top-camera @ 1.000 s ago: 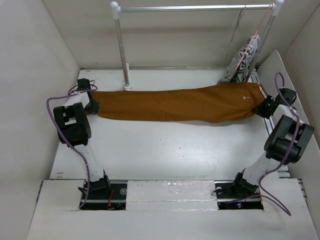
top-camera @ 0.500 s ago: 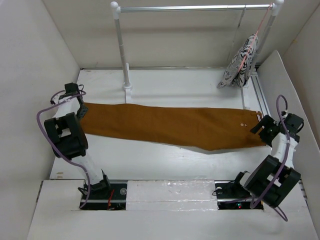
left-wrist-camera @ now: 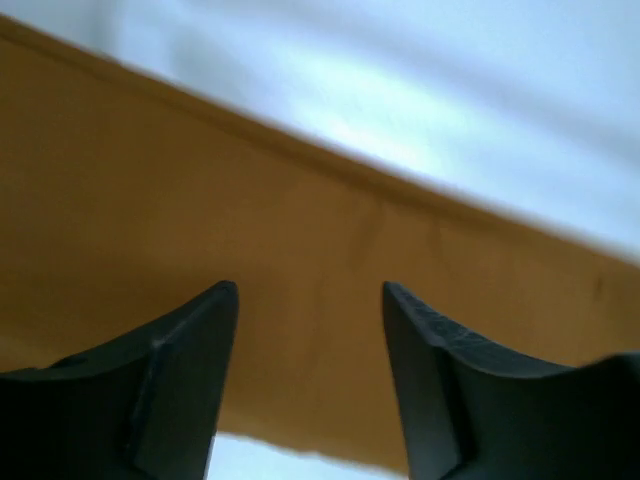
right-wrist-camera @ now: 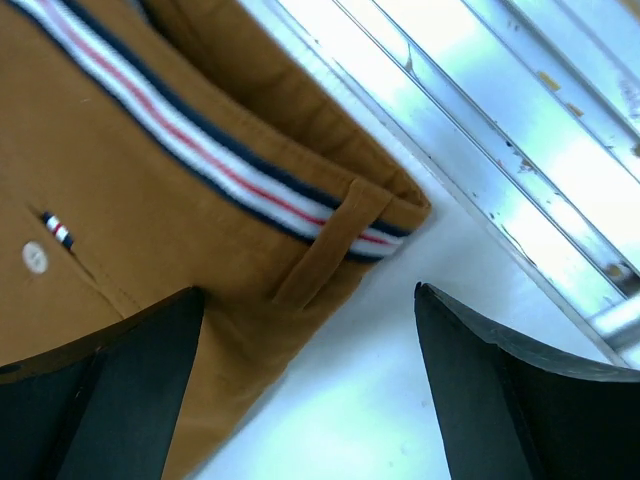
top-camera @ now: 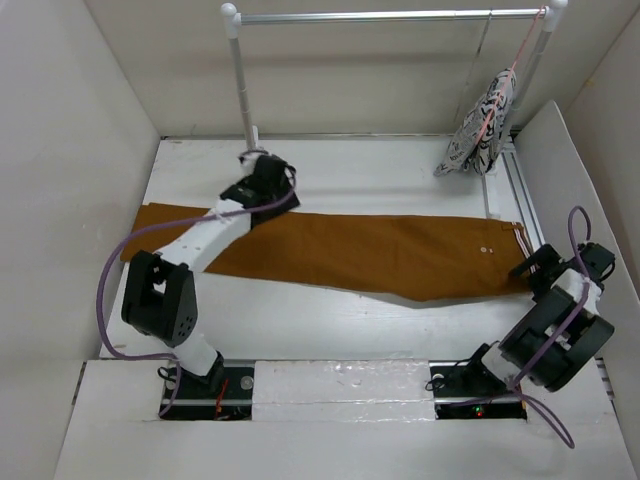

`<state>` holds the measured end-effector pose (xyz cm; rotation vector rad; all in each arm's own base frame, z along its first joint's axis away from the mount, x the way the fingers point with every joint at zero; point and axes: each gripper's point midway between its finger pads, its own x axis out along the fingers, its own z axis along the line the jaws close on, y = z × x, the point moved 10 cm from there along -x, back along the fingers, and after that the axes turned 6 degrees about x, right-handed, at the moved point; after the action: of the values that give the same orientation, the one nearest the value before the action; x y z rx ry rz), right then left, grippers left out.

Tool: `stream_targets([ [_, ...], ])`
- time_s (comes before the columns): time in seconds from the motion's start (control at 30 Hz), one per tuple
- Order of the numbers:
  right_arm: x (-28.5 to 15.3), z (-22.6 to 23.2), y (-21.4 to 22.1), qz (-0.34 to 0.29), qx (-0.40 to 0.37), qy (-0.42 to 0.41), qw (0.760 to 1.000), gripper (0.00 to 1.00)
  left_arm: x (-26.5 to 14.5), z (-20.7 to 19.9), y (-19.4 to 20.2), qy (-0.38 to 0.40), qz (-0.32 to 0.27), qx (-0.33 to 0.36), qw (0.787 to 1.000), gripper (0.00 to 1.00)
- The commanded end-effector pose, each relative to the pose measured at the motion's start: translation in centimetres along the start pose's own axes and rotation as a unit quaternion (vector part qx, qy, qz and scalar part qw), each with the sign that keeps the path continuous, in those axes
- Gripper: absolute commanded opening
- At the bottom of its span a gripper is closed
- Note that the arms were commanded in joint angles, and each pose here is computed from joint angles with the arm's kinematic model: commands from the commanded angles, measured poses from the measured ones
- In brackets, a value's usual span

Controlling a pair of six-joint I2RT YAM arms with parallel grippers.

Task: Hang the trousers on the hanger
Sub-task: Fold the trousers at the center of the board.

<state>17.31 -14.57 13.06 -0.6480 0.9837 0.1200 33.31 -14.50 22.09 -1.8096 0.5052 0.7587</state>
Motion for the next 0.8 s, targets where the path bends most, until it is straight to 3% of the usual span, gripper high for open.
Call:
stream_targets([
  [0.0,2.6,-0.5,-0.5,-0.009,0.027,-0.023,0.999,0.91,-2.0,-1.3,3.8,0.077,0.041,0.026,0.996,0.53],
  [0.1,4.6,-0.4,0.0,0.004,0.06,-0.078,0.995,0.89,-1.8,-1.0,6.5,0.102,0.076,0.029,0.991,0.44],
  [0.17,4.9,-0.2,-0.2,0.002,0.067,-0.092,0.993,0.78,-1.3,0.1,8.1,0.089,0.096,0.035,0.991,0.36],
  [0.2,4.8,0.1,-0.3,0.001,0.064,-0.109,0.992,0.66,-1.1,0.7,8.6,0.074,0.097,0.038,0.992,0.34],
  [0.23,4.6,0.2,-0.5,-0.007,0.062,-0.113,0.992,0.37,-1.0,1.3,9.1,0.06,0.099,0.041,0.992,0.31],
  [0.33,3.0,1.1,-2.0,-0.043,0.03,-0.134,0.99,0.0,0.1,4.1,10.1,0.009,0.118,0.033,0.992,0.29],
  [0.37,2.2,1.7,-1.9,-0.032,0.022,-0.14,0.989,0.0,0.4,5.3,10.6,-0.014,0.126,0.025,0.992,0.29],
  [0.43,-2.8,4.4,-3.6,-0.095,-0.036,-0.17,0.98,0.0,1.4,8.4,10.5,-0.077,0.126,0.003,0.989,0.3],
  [0.5,-4.1,5.5,-2.9,-0.088,-0.051,-0.164,0.981,0.0,1.7,9.3,10.8,-0.091,0.132,-0.002,0.987,0.31],
  [0.53,-6.9,7.4,-3.8,-0.125,-0.099,-0.172,0.972,0.0,1.9,9.9,10.6,-0.091,0.133,-0.008,0.987,0.31],
  [0.57,-7.9,8.1,-2.6,-0.094,-0.112,-0.156,0.977,0.0,2.2,10.5,10.0,-0.094,0.133,-0.021,0.986,0.32],
  [0.7,-11.8,11.5,0.7,-0.114,-0.173,-0.208,0.956,0.0,0.6,8.1,8.5,-0.036,0.115,0.008,0.993,0.32],
  [0.77,-14.0,12.5,2.8,-0.093,-0.211,-0.224,0.947,0.0,-1.0,6.6,8.0,-0.009,0.097,0.03,0.995,0.32],
])
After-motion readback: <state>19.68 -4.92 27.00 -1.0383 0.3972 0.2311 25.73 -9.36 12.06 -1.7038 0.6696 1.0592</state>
